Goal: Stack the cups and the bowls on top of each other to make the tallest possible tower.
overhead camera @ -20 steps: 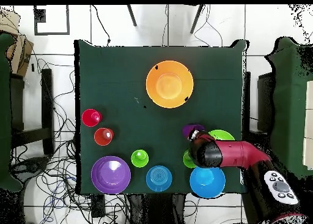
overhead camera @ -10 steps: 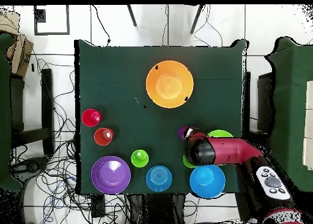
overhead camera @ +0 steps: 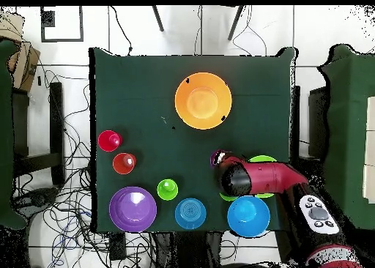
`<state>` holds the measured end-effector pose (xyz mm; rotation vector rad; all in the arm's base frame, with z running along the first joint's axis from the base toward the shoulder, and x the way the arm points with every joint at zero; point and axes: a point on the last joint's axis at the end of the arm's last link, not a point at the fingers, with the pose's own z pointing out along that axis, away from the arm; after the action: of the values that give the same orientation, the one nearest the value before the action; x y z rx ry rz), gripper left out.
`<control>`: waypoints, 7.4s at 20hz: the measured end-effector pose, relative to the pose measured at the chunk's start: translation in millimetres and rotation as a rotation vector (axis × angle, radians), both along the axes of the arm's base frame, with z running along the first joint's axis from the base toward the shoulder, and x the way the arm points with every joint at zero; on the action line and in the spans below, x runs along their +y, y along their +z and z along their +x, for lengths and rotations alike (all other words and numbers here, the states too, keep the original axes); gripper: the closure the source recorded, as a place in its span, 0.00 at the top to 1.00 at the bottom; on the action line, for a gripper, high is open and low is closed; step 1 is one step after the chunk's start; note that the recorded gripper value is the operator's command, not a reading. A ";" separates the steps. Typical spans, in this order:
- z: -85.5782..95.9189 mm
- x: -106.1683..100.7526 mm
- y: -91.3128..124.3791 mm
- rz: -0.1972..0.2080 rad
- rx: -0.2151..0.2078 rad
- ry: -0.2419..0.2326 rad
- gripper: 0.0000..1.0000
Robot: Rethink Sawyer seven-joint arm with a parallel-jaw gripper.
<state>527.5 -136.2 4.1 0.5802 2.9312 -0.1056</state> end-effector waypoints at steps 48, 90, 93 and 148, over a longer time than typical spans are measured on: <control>6.8 2.7 17.6 -0.004 -0.072 -0.017 0.00; 55.4 25.1 112.9 -0.106 -0.392 -0.078 0.00; 61.5 16.3 116.3 -0.118 -0.417 -0.092 0.00; 95.6 13.1 66.1 -0.124 -0.485 -0.224 0.00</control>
<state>623.0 -123.1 70.2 0.7863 2.3699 -0.1467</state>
